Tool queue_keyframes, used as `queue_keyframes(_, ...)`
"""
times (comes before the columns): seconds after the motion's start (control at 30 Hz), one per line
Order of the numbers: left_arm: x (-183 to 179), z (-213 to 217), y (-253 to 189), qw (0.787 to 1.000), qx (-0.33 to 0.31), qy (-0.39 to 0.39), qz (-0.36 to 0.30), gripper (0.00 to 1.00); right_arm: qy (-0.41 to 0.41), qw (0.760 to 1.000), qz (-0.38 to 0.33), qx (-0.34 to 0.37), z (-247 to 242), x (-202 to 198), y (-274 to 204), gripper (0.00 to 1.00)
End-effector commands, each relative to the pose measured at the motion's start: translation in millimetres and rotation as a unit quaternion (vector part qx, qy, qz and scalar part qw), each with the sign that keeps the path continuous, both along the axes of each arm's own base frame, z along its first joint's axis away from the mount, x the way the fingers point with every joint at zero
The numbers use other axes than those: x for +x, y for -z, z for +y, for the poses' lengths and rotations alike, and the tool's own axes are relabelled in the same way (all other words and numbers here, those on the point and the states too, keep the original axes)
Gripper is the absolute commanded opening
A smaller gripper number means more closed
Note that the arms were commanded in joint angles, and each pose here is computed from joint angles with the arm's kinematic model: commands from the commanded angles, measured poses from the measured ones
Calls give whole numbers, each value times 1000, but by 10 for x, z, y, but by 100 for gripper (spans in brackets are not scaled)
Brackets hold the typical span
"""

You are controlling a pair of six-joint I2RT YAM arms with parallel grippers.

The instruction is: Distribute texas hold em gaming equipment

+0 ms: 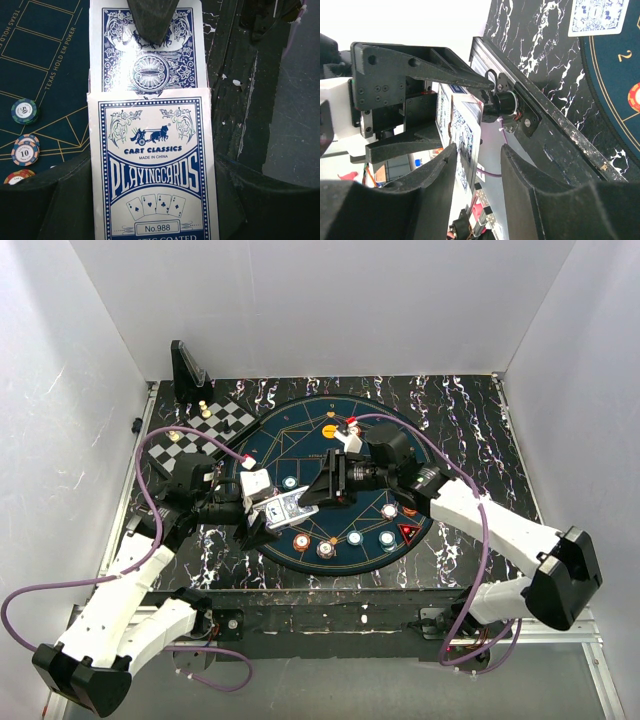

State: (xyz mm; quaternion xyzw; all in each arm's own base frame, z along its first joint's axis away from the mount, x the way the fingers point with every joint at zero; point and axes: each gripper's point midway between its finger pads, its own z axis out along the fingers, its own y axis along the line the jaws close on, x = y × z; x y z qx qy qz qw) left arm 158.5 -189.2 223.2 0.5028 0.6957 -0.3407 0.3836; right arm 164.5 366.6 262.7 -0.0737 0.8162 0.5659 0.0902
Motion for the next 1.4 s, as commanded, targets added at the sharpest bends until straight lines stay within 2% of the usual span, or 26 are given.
queue_keyframes(0.0,-7,-43,-271,999,-29,10,-31,0,17,1000,-14,12,-128,5,-115,47)
queue_keyframes(0.33,-1,-50,-275,999,-33,8,-31,0,25,999,-19,20,-216,5,-162,46)
queue_keyframes(0.5,-6,-48,-261,999,-32,8,-29,0,20,999,-28,37,-147,51,-286,73)
queue_keyframes(0.57,-4,-44,-256,999,-31,7,-30,0,13,999,-30,43,-99,59,-333,77)
queue_keyframes(0.7,-2,-45,-253,999,-31,7,-30,0,0,999,-35,37,37,93,-359,77)
queue_keyframes(0.9,2,-46,-280,999,-33,6,-33,0,-11,999,-22,34,136,41,-214,74)
queue_keyframes(1.2,-5,-53,-265,999,-38,4,-30,0,-1,999,-20,28,4,-49,-133,47)
queue_keyframes(1.37,-10,-52,-271,999,-39,4,-30,0,11,999,-23,24,-97,-74,-133,43)
